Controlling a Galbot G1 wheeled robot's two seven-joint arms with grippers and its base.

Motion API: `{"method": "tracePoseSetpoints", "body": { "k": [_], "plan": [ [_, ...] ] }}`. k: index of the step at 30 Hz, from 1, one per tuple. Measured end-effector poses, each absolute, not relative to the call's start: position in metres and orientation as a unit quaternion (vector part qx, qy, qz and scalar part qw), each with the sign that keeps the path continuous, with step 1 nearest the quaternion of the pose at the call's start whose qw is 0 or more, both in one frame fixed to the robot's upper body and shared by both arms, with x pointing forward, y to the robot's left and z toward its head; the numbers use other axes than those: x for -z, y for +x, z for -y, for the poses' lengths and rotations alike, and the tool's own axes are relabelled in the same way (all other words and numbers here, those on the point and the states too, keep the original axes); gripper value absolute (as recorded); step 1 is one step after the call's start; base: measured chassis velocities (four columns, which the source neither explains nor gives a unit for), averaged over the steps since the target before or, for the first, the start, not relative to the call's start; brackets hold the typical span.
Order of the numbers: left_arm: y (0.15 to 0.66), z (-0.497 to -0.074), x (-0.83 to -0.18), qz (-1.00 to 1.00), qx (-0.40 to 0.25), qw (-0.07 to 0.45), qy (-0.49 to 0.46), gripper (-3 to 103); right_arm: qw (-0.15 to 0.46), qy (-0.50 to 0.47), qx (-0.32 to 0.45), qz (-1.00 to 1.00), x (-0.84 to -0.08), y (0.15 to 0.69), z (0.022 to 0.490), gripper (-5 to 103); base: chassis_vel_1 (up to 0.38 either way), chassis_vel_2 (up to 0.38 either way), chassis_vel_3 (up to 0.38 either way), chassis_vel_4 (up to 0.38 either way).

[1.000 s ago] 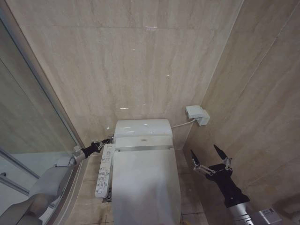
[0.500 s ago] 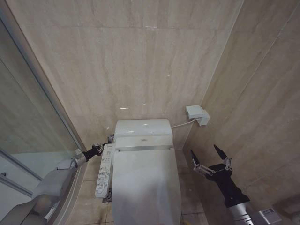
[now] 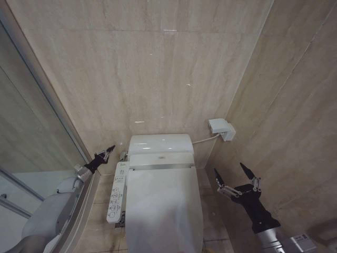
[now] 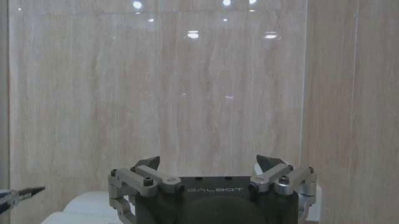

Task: Open the toilet lid, clean the toilet bowl with a toilet brush, close the toilet lid, and flush.

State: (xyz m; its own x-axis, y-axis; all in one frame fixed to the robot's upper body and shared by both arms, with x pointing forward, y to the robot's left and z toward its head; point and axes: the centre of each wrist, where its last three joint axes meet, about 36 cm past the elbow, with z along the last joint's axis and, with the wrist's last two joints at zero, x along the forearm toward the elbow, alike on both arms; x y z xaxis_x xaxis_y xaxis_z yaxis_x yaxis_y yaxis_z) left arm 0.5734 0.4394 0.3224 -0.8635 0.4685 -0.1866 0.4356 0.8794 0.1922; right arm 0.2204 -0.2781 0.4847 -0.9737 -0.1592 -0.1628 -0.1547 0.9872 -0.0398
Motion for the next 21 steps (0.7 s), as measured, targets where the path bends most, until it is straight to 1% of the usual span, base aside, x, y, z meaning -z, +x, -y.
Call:
{"method": "tracePoseSetpoints", "body": {
  "k": [2, 5, 6, 10, 11, 12, 15, 21],
  "plan": [
    [0.571, -0.432, -0.325, -0.966, -0.062, 0.122, 0.219, 0, 0.083, -0.079, 0.013, -0.993, -0.485, 0.220, 0.278, 100, 0.000, 0.000, 0.000, 0.000],
    [0.563, -0.393, -0.339, -0.977, -0.016, 0.148, 0.152, 0, 0.083, -0.079, 0.013, -0.993, -0.485, 0.220, 0.278, 100, 0.000, 0.000, 0.000, 0.000],
    [0.563, -0.393, -0.339, -0.977, -0.016, 0.148, 0.152, 0, 0.083, -0.079, 0.013, -0.993, -0.485, 0.220, 0.278, 100, 0.000, 0.000, 0.000, 0.000],
    [0.548, -0.345, -0.360, -0.987, 0.050, 0.148, 0.027, 0, 0.083, -0.079, 0.013, -0.993, -0.485, 0.220, 0.278, 100, 0.000, 0.000, 0.000, 0.000],
    [0.548, -0.345, -0.360, -0.987, 0.050, 0.148, 0.027, 0, 0.083, -0.079, 0.013, -0.993, -0.485, 0.220, 0.278, 100, 0.000, 0.000, 0.000, 0.000],
    [0.541, -0.336, -0.367, -0.988, 0.064, 0.142, 0.001, 0, 0.083, -0.079, 0.013, -0.993, -0.485, 0.220, 0.278, 100, 0.000, 0.000, 0.000, 0.000],
    [0.524, -0.327, -0.375, -0.989, 0.071, 0.128, -0.017, 0, 0.083, -0.079, 0.013, -0.993, -0.485, 0.220, 0.278, 100, 0.000, 0.000, 0.000, 0.000],
    [0.479, -0.322, -0.394, -0.991, 0.052, 0.093, -0.084, -1, 0.083, -0.079, 0.013, -0.993, -0.485, 0.220, 0.278, 100, 0.000, 0.000, 0.000, 0.000]
  ]
}}
